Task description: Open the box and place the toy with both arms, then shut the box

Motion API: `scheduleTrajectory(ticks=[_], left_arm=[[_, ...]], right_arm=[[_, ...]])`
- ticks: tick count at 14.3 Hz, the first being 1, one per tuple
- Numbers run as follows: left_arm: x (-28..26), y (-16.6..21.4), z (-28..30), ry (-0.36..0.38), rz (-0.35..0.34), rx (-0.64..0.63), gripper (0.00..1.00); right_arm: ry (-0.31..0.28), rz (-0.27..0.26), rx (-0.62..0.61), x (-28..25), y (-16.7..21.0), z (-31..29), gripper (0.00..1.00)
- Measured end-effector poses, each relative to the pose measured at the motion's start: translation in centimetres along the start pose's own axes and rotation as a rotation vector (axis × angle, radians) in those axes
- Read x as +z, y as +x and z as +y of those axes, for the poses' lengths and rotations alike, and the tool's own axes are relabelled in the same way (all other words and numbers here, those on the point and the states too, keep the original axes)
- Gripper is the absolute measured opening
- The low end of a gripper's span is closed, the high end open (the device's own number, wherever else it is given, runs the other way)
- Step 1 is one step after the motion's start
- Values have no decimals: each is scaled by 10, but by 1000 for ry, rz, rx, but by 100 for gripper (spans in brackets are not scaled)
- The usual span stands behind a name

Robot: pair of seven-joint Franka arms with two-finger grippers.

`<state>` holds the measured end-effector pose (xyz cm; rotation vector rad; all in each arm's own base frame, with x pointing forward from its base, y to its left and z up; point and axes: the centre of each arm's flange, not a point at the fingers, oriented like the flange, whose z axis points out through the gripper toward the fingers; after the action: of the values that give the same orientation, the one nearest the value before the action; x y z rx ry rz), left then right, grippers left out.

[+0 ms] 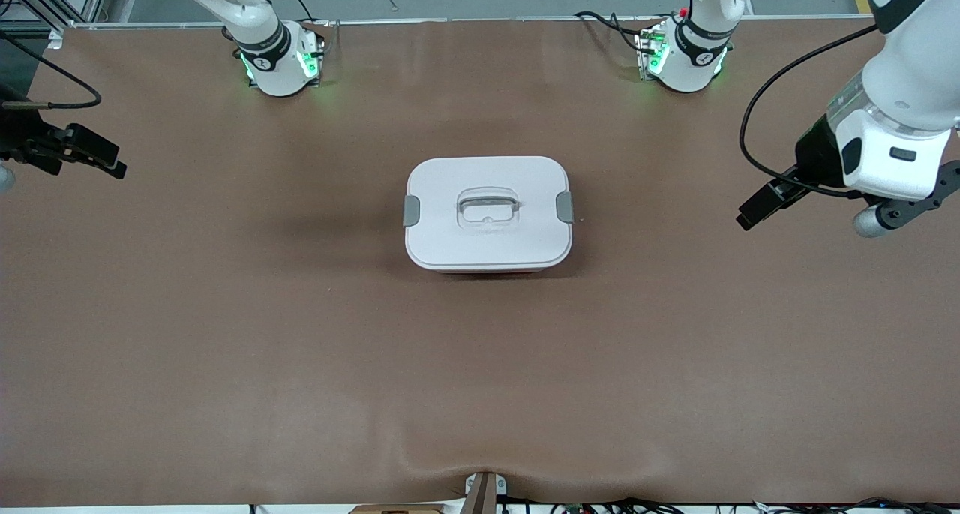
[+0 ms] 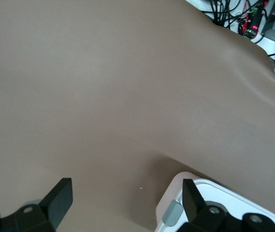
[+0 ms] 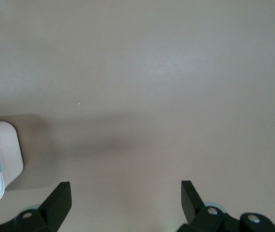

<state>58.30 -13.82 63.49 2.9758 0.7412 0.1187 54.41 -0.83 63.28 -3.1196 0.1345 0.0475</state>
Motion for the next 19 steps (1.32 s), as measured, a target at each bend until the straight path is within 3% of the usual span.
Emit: scheduleTrajectory(ticks=[5,13,16,19], left_arm=[[-22,28,-63,34,-3,79,100],[-60,0,-142,77,-57,219,100],[-63,11,-192,62,-72,360,100],[-56,18,-203,60,-86,396,100]], right_arm=[[0,-1,1,0,0,0,100],[0,-1,0,0,0,0,100],[0,-1,0,0,0,0,100],[0,-1,0,0,0,0,100]])
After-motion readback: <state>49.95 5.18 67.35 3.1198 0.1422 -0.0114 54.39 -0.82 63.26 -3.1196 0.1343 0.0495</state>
